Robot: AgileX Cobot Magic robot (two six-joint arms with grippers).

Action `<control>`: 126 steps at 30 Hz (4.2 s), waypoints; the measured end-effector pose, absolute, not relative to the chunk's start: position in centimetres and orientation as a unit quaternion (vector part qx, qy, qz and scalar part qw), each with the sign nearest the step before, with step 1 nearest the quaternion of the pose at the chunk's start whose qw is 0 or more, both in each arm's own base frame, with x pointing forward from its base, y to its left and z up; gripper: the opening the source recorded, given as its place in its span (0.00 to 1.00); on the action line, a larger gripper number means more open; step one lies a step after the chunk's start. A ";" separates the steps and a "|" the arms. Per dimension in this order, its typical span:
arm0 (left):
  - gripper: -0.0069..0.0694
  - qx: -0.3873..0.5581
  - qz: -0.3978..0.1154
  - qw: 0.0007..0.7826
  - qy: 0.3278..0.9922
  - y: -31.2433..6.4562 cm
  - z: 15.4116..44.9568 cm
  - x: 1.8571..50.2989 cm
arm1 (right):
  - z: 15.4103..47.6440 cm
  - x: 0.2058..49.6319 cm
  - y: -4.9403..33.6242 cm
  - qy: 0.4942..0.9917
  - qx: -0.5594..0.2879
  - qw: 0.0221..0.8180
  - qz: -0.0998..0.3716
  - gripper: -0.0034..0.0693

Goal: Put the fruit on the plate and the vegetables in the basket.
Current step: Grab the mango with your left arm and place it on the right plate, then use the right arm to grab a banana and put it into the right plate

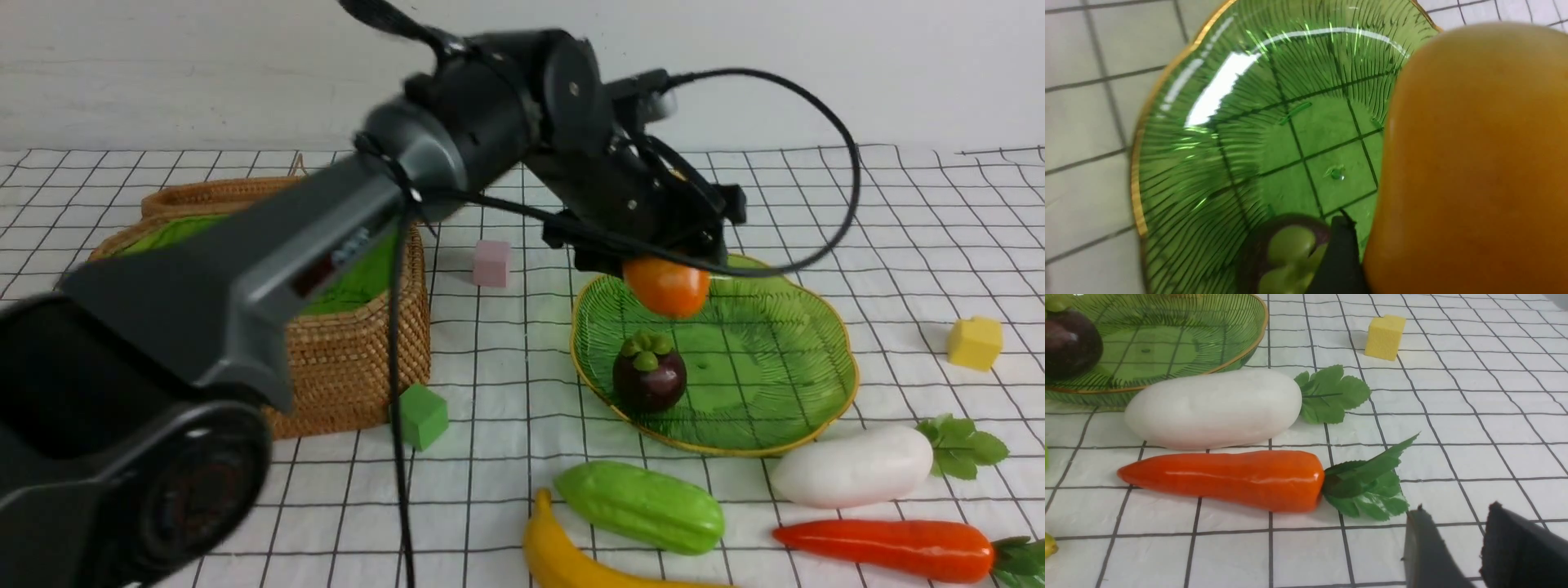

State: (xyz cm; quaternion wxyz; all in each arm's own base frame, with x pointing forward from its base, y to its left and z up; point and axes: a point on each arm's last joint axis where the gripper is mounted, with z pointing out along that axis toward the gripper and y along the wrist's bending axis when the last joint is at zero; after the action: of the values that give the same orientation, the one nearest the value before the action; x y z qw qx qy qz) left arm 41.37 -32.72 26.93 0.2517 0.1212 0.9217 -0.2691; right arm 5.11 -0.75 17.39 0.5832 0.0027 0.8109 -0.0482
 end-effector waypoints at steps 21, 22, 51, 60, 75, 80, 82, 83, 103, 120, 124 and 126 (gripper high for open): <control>0.88 0.221 -0.228 0.267 0.910 -35.7 26.0 40.8 | 17.4 5.1 -0.8 0.811 0.003 0.583 -0.048 0.37; 0.82 0.243 -0.204 0.276 0.907 -34.8 28.2 40.2 | 17.4 5.1 -0.8 0.811 0.003 0.583 -0.048 0.37; 0.07 0.014 -0.241 0.426 0.872 -3.2 33.4 5.8 | 17.4 5.1 -0.7 0.811 0.003 0.583 -0.048 0.37; 0.07 -0.037 -0.328 0.448 0.831 -0.8 29.4 2.3 | 17.4 5.1 -0.7 0.811 0.003 0.583 -0.048 0.37; 0.07 -0.012 -0.308 0.498 0.810 -0.5 30.0 2.5 | 17.4 5.1 -0.7 0.811 0.003 0.583 -0.048 0.37; 0.07 0.017 -0.263 0.573 0.776 -0.3 30.0 3.6 | 17.4 5.1 -0.7 0.811 0.002 0.583 -0.048 0.37; 0.07 0.024 -0.246 0.598 0.762 -0.4 29.8 3.9 | 17.4 5.1 -0.7 0.811 0.002 0.584 -0.048 0.37; 0.07 0.023 -0.243 0.601 0.761 -0.5 29.7 4.0 | 17.4 5.1 -0.7 0.811 0.002 0.584 -0.048 0.37; 0.08 -0.040 -0.030 0.570 0.820 0.2 16.7 5.1 | 17.4 5.1 -0.8 0.810 0.001 0.584 -0.050 0.37; 0.10 -0.041 -0.029 0.570 0.820 0.2 16.7 5.1 | 17.5 5.2 -0.8 0.807 -0.007 0.587 -0.061 0.37; 0.10 -0.041 -0.029 0.570 0.820 0.2 16.7 5.1 | 17.7 5.4 -0.7 0.788 -0.016 0.613 -0.061 0.37; 0.10 -0.041 -0.029 0.570 0.820 0.2 16.7 5.1 | 18.6 5.6 -0.4 0.752 -0.019 0.657 -0.049 0.37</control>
State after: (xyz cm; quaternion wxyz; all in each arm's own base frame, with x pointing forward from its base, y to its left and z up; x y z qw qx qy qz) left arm 5.12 0.23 16.72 0.5705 -0.0414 0.8197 -0.0295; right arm 5.59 -0.45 18.65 0.6566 -0.0193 0.7524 -0.0490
